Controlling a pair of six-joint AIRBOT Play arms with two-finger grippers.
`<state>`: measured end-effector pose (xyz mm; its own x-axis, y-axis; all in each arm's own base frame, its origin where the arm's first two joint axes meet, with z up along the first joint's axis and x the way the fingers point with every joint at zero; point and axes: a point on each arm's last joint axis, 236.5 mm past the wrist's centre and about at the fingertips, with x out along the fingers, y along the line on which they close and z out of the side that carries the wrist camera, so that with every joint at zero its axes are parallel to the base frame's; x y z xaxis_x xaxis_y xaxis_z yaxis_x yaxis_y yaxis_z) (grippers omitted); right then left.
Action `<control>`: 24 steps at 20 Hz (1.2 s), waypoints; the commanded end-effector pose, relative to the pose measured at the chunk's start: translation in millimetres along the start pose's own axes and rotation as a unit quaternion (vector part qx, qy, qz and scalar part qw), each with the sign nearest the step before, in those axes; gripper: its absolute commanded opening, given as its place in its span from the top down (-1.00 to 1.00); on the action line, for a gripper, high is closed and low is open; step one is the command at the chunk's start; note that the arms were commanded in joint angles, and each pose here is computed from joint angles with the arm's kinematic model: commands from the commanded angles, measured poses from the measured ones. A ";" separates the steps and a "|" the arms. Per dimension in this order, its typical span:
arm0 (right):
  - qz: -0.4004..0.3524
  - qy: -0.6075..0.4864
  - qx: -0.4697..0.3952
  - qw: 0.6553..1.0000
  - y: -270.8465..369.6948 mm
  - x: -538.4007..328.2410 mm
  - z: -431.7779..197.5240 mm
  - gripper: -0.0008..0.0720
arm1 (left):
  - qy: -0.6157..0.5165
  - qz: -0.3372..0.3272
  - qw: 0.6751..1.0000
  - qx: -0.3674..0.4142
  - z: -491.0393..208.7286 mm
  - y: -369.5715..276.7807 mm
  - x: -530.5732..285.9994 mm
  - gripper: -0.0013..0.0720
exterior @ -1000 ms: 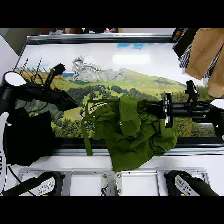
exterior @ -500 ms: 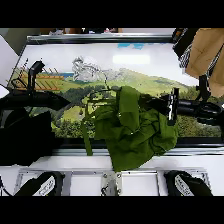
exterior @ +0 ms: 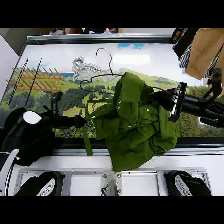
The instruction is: Fold the clothes and pants, and hang the long-sleeved shirts on hangers.
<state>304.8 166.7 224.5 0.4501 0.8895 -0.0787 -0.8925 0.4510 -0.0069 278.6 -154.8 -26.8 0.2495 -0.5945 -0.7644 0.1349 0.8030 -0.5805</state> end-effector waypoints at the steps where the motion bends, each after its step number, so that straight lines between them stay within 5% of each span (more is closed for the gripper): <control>1: -0.008 -0.016 0.006 1.000 -3.3 -0.3 8.5 0.96 | 0.020 -0.033 0.997 -0.066 -20.6 -15.8 41.0 -0.76; 10: -0.008 -0.016 0.006 1.000 -3.1 -0.3 8.4 0.96 | 0.086 -0.050 0.993 -0.065 -36.5 -39.1 93.0 -0.71; 13: -0.007 -0.013 0.020 1.000 -1.9 -0.6 7.9 0.96 | 0.073 -0.042 0.994 -0.070 -26.4 -34.0 97.0 0.35; 14: -0.007 -0.014 0.017 1.000 -0.4 -1.1 9.8 0.96 | 0.065 -0.040 0.995 -0.069 -20.0 -31.0 94.4 0.88; 24: -0.009 0.074 0.016 0.997 33.3 -14.3 -7.9 0.96 | 0.006 -0.010 0.999 -0.038 74.0 -0.4 27.9 0.93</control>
<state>277.7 170.2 230.9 0.4576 0.8774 -0.1441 -0.8854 0.4645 0.0168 341.8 -189.1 -40.9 0.2227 -0.6503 -0.7263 0.0308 0.7494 -0.6614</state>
